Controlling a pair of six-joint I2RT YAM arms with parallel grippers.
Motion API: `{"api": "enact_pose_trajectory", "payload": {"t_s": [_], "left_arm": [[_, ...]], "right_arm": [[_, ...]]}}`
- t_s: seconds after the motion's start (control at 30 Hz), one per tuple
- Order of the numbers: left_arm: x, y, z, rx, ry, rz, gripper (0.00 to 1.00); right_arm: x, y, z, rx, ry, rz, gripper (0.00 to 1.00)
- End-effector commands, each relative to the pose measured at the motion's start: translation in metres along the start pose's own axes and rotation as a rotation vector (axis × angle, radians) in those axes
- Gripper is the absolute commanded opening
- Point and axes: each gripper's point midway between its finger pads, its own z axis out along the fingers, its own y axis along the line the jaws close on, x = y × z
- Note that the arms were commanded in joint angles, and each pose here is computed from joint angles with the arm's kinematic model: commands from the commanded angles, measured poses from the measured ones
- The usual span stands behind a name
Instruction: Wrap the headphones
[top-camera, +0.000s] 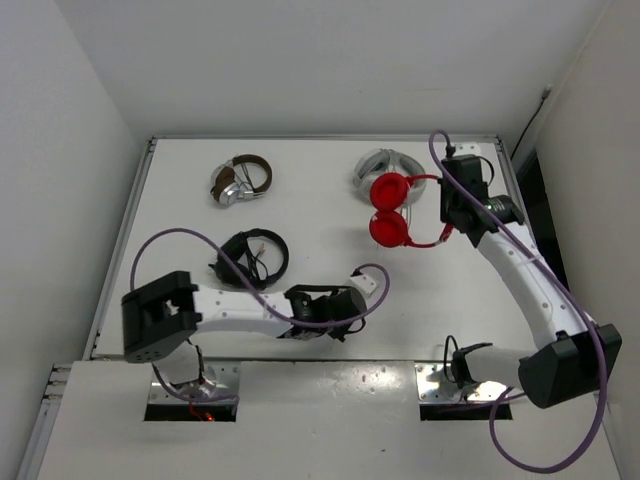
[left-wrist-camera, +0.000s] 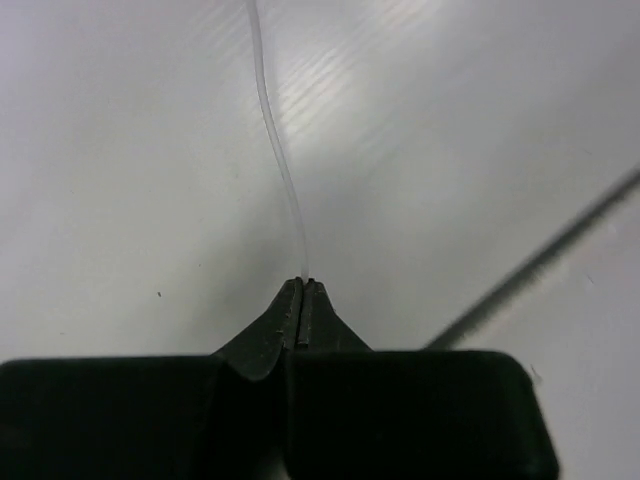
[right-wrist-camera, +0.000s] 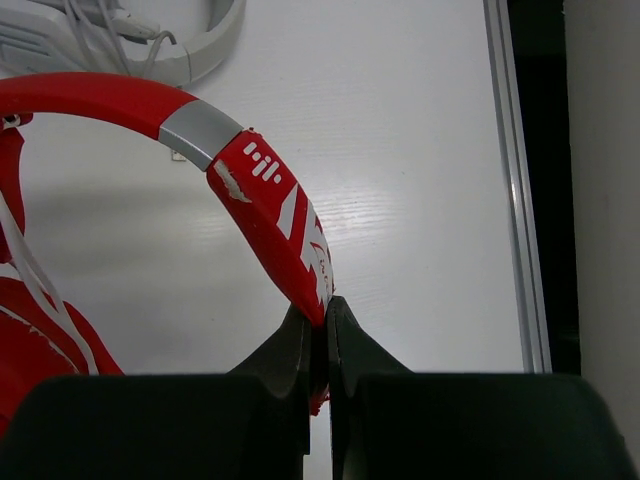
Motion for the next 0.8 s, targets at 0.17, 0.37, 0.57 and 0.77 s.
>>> {"api": "enact_pose_trajectory", "payload": {"t_s": [0.17, 0.37, 0.57, 0.77], "left_arm": [[-0.085, -0.019, -0.087, 0.122, -0.403, 0.245, 0.00], [-0.115, -0.043, -0.105, 0.214, -0.527, 0.325, 0.00], [-0.149, -0.035, -0.100, 0.154, -0.599, 0.275, 0.00], [-0.199, 0.006, -0.087, 0.036, -0.656, 0.178, 0.00]], "right_arm": [[-0.036, 0.014, 0.000, 0.046, -0.101, 0.082, 0.00], [-0.043, 0.029, 0.001, 0.028, -0.106, 0.094, 0.00], [-0.044, 0.039, 0.001, 0.004, -0.097, 0.063, 0.00], [-0.036, 0.048, -0.001, -0.028, -0.088, 0.008, 0.00]]}}
